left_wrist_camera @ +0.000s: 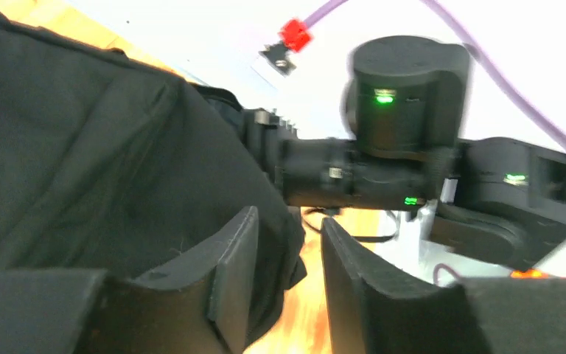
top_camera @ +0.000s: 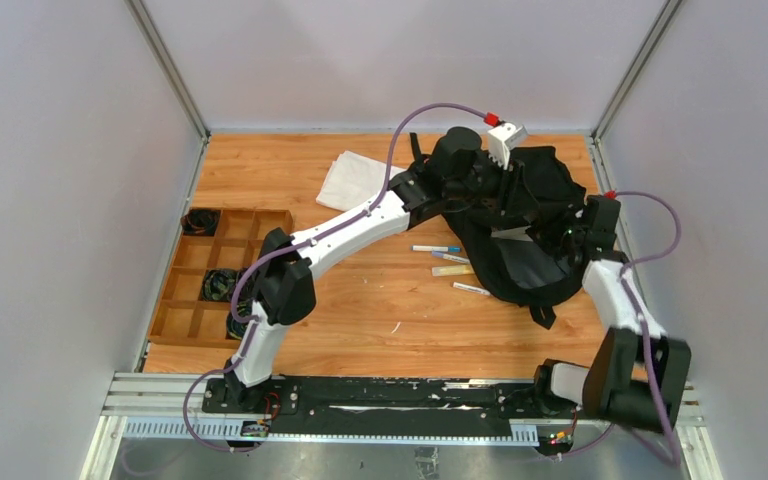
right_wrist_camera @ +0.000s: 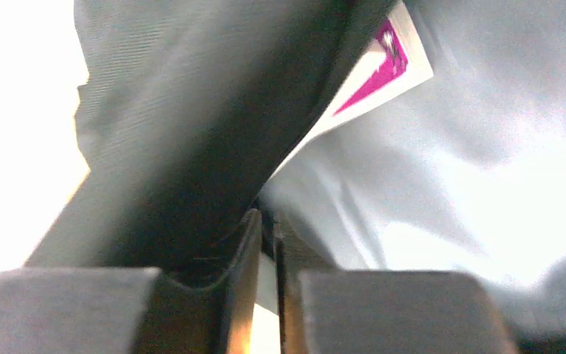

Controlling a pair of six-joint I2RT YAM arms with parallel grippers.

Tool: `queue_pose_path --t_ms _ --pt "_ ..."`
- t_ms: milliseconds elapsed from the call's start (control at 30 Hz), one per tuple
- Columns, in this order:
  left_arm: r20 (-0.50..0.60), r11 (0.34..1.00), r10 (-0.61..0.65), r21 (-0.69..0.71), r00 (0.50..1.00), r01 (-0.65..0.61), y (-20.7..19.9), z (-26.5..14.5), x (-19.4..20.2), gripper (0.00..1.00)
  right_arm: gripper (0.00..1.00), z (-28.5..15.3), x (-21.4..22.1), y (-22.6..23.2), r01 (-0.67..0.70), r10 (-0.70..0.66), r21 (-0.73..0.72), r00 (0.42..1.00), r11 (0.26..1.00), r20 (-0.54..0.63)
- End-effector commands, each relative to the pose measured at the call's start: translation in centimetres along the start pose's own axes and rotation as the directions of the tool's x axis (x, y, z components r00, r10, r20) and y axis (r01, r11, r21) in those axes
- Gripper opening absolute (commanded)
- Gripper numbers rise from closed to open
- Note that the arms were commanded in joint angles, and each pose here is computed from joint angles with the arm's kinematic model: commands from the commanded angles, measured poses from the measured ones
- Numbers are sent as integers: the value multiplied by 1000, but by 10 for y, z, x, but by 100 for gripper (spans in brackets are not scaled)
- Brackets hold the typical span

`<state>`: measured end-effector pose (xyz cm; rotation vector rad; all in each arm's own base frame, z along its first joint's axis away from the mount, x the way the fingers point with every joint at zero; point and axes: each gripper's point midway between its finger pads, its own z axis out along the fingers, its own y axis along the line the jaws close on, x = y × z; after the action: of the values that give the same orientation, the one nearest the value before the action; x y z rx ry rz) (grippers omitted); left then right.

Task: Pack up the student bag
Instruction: Place the book in the student bag, then adjust the student bag at the center of the board.

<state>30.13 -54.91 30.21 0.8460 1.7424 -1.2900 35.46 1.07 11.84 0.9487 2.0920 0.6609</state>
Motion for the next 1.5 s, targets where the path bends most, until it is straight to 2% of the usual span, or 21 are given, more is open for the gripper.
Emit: queue_pose_path --t_ms 0,67,133,267,367,500,633,767,967,1033,1100,1200,1233,1267,1467 --pt "18 999 18 42 1000 -19 -18 -7 -14 61 22 -51 32 -36 141 -135 140 989 980 -52" --pt "8 1000 27 5 1000 -27 -12 -9 -12 75 30 -78 36 -50 186 -183 205 983 961 -35" --pt "2 996 49 -72 999 -49 0 -15 -13 80 34 -103 33 -58 203 -216 254 976 946 23" --pt "16 963 74 -259 997 -67 30 -43 -18 80 47 -153 6 -63 208 -294 379 938 902 185" --pt "15 942 27 -334 1000 -20 51 -64 -10 78 53 -168 -13 -59 212 -334 437 916 874 224" --pt "-47 901 -15 -434 999 -7 74 -82 24 78 56 -163 -36 -54 215 -353 492 913 843 206" --pt "-91 871 -89 -490 992 33 87 -93 63 81 71 -139 -59 -44 258 -365 487 921 834 138" --pt "-111 853 -144 -517 983 67 94 -103 93 81 72 -95 -44 -50 248 -252 407 967 879 -44" --pt "-93 853 -223 -500 970 148 88 -112 119 81 73 -66 -38 -95 245 -213 507 970 827 -121" --pt "-85 851 -240 -497 967 167 87 -114 125 81 69 -59 -28 -100 245 -191 494 969 834 -158" --pt "-86 848 -245 -502 966 170 88 -116 129 81 57 -53 -16 -102 251 -184 455 965 854 -186" --pt "-100 844 -244 -513 965 160 90 -118 133 80 15 -50 -1 -106 258 -178 419 959 871 -221" --pt "-101 841 -244 -518 965 159 91 -119 135 80 6 -50 7 -107 257 -173 406 957 877 -234" --pt "-103 838 -244 -523 964 157 93 -120 137 80 0 -51 13 -107 254 -168 388 956 886 -241" --pt "-115 835 -254 -527 960 157 97 -117 143 80 0 -61 65 -87 130 -64 238 962 963 -266"
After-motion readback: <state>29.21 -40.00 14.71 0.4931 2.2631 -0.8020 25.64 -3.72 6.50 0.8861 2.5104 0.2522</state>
